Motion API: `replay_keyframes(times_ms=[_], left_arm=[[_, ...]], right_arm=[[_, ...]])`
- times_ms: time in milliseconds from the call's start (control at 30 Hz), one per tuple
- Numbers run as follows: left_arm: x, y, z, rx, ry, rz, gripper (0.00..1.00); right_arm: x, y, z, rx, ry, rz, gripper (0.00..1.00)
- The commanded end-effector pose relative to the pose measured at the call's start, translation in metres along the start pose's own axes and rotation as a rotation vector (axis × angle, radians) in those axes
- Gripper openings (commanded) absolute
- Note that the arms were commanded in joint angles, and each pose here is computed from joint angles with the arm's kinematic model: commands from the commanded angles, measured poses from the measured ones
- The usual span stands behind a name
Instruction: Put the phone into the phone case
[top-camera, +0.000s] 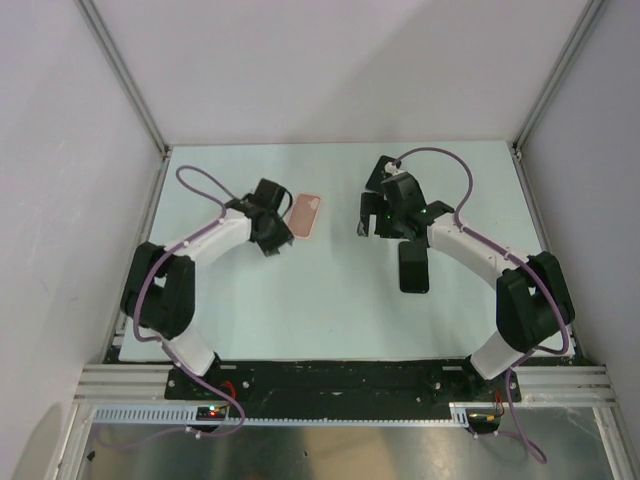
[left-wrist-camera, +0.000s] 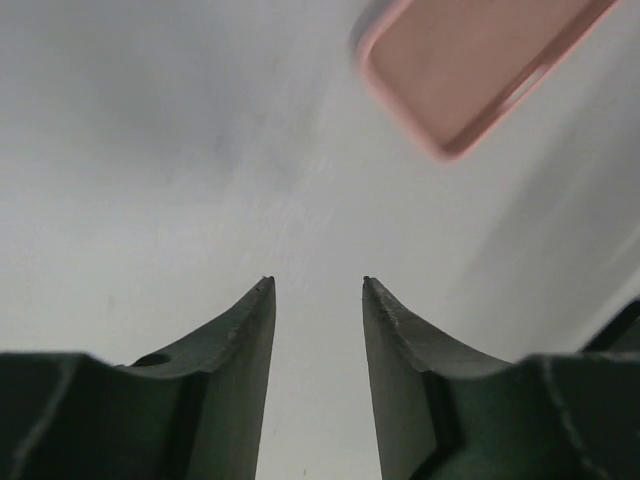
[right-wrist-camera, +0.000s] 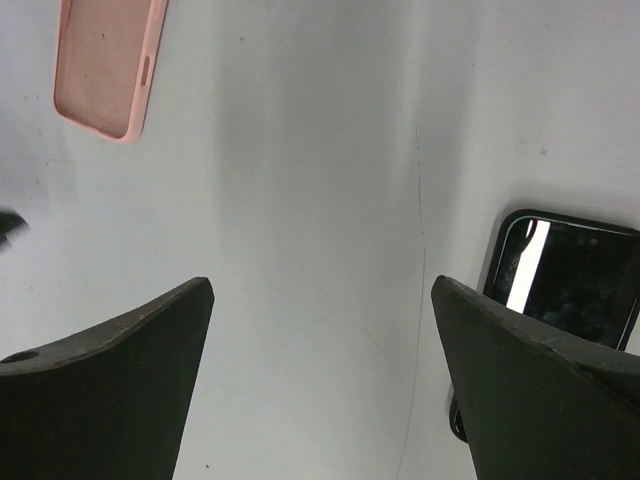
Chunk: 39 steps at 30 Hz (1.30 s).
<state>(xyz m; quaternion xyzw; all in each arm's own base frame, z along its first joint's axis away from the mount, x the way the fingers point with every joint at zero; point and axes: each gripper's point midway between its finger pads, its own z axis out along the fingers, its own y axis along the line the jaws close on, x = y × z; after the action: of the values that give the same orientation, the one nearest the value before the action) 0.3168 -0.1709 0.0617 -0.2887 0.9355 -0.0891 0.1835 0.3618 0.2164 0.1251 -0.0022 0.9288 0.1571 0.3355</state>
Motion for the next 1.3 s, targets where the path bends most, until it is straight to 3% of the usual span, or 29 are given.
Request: replay_keyframes(times_ms=[0,400,667,800,1000,1267], left_arm=[[-0.066,-0.018,0.001,0.027,-0.156,0.16,0.46],[-0.099,-0.033,0.051,-0.052,-0.122,0.231,0.41],[-0.095,-0.03,0.073,-0.082,-0.079,0.237,0.36],[-0.084,-0.028,0.077,-0.077,-0.043,0.213,0.29],[-0.059,-0.021,0.067,-0.069,0.004,0.062,0.04],[-0.025,-0.029,0.027,-0.031,-0.013,-0.238,0.0]], right_arm=[[-0.021,0.01,-0.005,0.007,-0.063,0.004,0.97],[-0.012,0.013,-0.006,0.023,-0.044,-0.019,0.97],[-0.01,0.011,-0.009,0.033,-0.04,-0.026,0.96],[-0.01,0.01,-0.009,0.04,-0.039,-0.029,0.96],[-0.01,0.012,-0.01,0.032,-0.042,-0.03,0.96],[-0.008,0.017,-0.014,0.019,-0.045,-0.036,0.96]])
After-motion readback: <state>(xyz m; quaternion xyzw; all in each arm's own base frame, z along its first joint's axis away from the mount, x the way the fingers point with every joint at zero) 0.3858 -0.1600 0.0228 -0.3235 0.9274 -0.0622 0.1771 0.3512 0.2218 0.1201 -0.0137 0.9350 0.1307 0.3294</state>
